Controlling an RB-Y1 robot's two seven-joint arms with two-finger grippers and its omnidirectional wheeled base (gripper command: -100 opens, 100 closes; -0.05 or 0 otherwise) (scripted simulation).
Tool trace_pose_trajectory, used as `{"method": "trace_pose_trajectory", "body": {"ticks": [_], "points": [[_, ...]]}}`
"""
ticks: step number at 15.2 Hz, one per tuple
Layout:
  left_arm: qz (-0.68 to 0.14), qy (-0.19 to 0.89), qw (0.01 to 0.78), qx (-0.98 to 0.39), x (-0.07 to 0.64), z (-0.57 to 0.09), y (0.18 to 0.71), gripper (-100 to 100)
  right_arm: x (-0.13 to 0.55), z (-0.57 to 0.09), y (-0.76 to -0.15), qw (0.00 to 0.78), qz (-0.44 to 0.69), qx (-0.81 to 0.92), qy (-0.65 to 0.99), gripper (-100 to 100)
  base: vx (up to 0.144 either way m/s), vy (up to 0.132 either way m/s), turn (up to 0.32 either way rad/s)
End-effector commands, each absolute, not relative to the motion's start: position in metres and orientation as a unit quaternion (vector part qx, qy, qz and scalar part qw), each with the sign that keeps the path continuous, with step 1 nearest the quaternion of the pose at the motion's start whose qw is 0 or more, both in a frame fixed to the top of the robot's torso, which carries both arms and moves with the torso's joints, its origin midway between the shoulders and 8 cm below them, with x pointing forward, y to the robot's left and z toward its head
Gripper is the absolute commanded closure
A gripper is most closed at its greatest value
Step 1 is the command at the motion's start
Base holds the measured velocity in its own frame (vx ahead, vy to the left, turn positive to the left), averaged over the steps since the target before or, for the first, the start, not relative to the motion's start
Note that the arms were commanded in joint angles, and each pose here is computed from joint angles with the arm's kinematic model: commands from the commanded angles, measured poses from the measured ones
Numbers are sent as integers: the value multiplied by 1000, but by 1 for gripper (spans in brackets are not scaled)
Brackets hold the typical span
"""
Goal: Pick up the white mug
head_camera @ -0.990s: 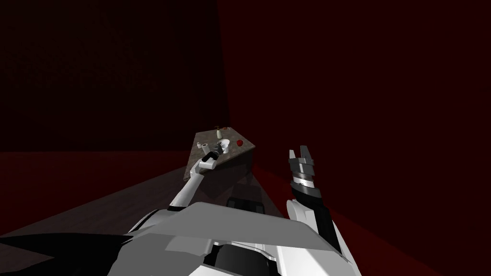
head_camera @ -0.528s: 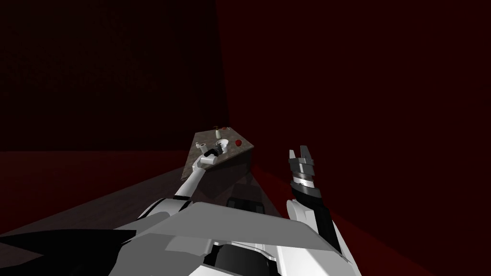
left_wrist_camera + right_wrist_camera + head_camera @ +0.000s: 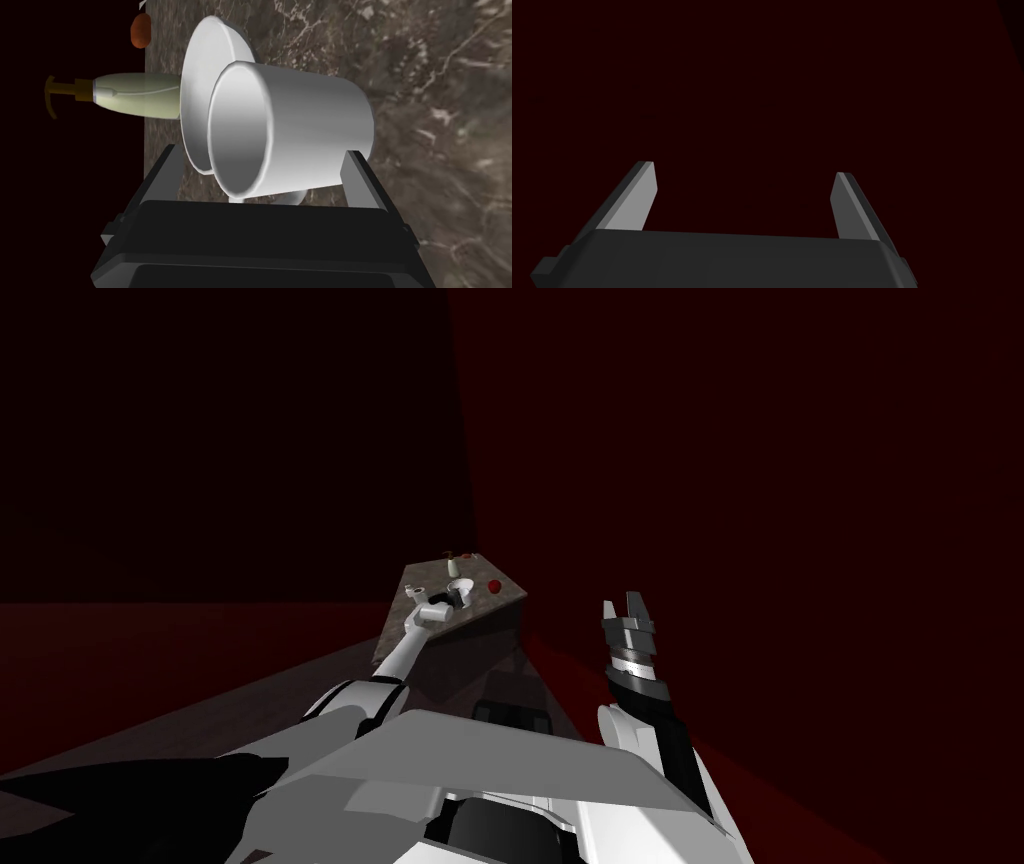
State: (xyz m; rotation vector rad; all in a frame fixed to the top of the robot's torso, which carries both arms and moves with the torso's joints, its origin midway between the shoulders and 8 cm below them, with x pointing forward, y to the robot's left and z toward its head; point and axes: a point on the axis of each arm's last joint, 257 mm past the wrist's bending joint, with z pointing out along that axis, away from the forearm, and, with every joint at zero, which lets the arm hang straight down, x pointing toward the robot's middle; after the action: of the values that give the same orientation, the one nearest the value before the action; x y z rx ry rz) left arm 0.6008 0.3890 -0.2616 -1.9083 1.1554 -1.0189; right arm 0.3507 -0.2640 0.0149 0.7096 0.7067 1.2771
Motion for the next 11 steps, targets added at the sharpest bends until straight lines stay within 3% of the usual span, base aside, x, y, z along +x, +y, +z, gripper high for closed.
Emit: {"method": "trace_pose_trajectory", "body": {"ticks": [1, 11], "points": [[-374, 437, 322, -752, 604, -268, 395, -100, 351, 15, -264, 688, 571, 317, 316, 0, 21, -56, 11], [-305, 406, 262, -821, 602, -287, 417, -100, 351, 15, -264, 688, 571, 317, 316, 0, 23, -37, 8]]}}
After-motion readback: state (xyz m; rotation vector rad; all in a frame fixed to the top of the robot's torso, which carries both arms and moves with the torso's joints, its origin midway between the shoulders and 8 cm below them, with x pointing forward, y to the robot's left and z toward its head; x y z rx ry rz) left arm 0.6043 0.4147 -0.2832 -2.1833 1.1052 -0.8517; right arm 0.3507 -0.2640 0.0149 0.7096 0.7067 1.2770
